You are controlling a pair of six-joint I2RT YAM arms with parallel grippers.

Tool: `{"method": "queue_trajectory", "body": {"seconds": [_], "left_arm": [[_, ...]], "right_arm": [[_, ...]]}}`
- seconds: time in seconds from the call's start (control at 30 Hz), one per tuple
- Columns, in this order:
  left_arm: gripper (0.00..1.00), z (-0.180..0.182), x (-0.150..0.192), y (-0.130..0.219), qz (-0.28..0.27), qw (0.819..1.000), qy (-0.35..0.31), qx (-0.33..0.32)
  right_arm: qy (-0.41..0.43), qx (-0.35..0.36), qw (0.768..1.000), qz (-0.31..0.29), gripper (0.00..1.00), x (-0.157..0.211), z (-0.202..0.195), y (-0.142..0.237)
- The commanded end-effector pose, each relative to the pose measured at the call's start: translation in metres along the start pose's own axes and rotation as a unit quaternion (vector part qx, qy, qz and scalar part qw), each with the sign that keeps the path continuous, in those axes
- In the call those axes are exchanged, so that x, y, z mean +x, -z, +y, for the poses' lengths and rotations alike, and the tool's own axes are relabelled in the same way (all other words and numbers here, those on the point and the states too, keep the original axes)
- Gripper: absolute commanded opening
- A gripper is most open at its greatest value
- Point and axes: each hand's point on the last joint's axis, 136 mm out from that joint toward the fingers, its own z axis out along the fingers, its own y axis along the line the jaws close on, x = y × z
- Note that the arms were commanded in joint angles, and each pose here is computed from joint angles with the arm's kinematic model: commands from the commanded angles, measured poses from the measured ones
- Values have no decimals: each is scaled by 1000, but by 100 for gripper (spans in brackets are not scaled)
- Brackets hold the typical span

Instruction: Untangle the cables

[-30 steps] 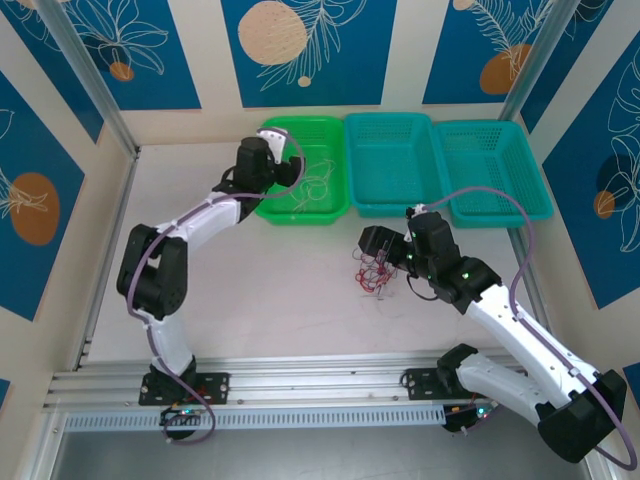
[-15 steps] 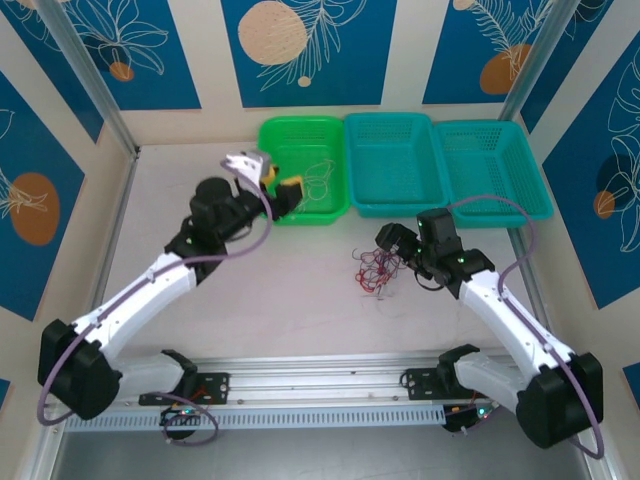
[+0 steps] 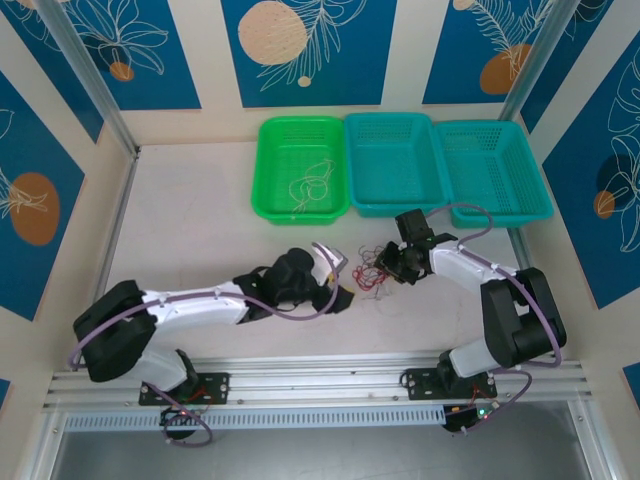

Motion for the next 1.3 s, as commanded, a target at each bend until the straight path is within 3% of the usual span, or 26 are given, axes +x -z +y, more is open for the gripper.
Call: {"method": "queue_trajectory", "body": {"seconds": [0.0, 0.23, 0.57, 0.8, 1.03, 1.27], "left_arm": [[67, -11, -6, -10, 5, 999, 12, 30], [66, 5, 2, -20, 15, 1000, -3, 19], [66, 20, -34, 18, -110, 981, 129, 89], [66, 1, -44, 25, -174, 971, 54, 153], [66, 0, -69, 4, -233, 960, -13, 156], [67, -3, -82, -23, -241, 955, -12, 172]], "right_arm": [[4, -15, 1000, 2, 5, 0, 9, 0], [-79, -79, 994, 8, 0, 5, 25, 18], [-263, -162, 950, -53, 0, -4, 35, 70], [-366, -160, 913, -87, 0, -12, 34, 118], [-368, -195, 905, -85, 0, -19, 54, 137], [-363, -199, 906, -85, 0, -18, 61, 143]]}}
